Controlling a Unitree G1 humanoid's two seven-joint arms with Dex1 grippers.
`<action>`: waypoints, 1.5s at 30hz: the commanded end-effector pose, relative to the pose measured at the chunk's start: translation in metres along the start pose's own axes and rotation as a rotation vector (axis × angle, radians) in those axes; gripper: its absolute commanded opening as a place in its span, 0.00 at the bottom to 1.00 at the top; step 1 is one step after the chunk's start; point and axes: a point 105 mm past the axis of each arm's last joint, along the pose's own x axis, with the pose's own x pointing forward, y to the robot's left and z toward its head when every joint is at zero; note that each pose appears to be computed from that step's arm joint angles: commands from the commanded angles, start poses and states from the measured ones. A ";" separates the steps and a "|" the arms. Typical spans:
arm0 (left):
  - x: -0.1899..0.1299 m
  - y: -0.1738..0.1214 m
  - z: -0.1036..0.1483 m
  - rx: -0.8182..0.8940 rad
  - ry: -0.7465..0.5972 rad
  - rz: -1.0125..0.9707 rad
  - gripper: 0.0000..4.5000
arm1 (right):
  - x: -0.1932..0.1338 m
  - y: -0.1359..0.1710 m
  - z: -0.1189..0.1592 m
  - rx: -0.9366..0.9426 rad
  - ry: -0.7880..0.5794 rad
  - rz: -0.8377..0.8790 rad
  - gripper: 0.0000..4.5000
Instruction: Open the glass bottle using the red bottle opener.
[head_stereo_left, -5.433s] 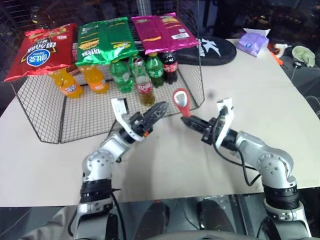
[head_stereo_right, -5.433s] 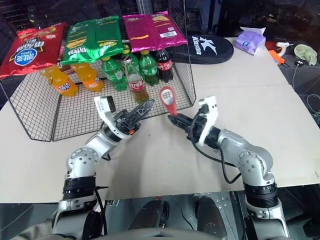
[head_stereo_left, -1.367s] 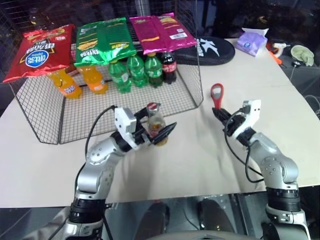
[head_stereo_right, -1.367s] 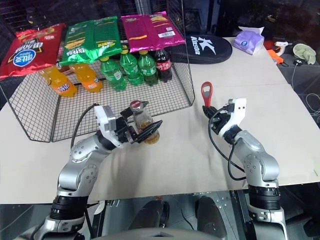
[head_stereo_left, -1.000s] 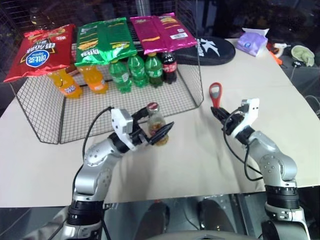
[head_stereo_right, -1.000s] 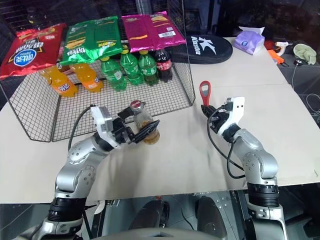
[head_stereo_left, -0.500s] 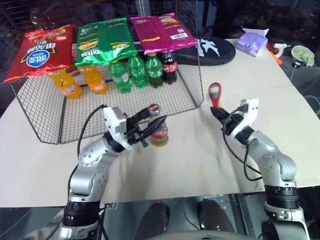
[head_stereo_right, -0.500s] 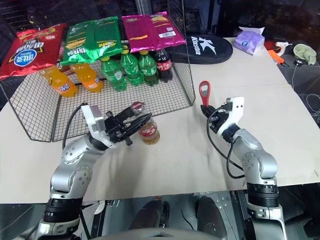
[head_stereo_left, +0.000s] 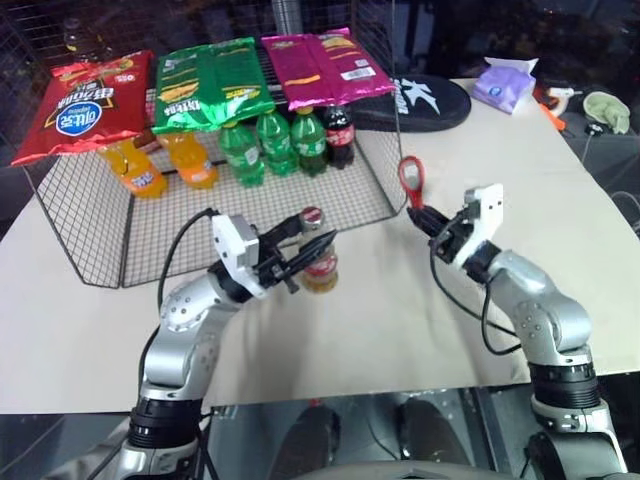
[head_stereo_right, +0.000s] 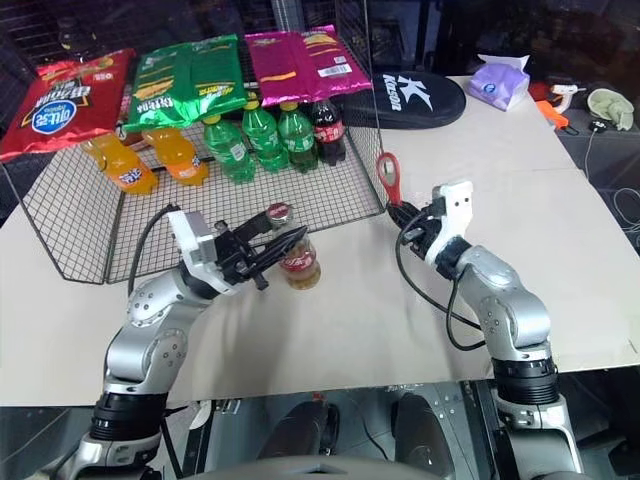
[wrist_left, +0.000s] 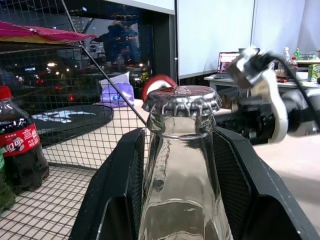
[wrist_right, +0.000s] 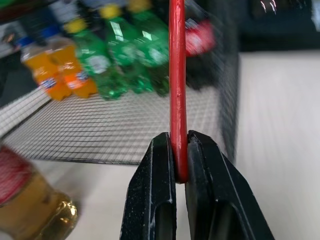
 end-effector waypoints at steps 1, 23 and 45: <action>-0.006 0.001 -0.023 -0.025 0.100 0.018 0.35 | 0.001 0.025 0.017 -0.172 -0.049 0.093 0.00; -0.005 0.003 -0.018 -0.062 0.055 0.026 0.59 | 0.001 0.019 0.002 -0.143 -0.026 0.057 0.00; -0.007 0.004 -0.023 -0.044 0.062 0.025 0.50 | 0.004 0.025 0.004 -0.226 -0.024 0.090 0.00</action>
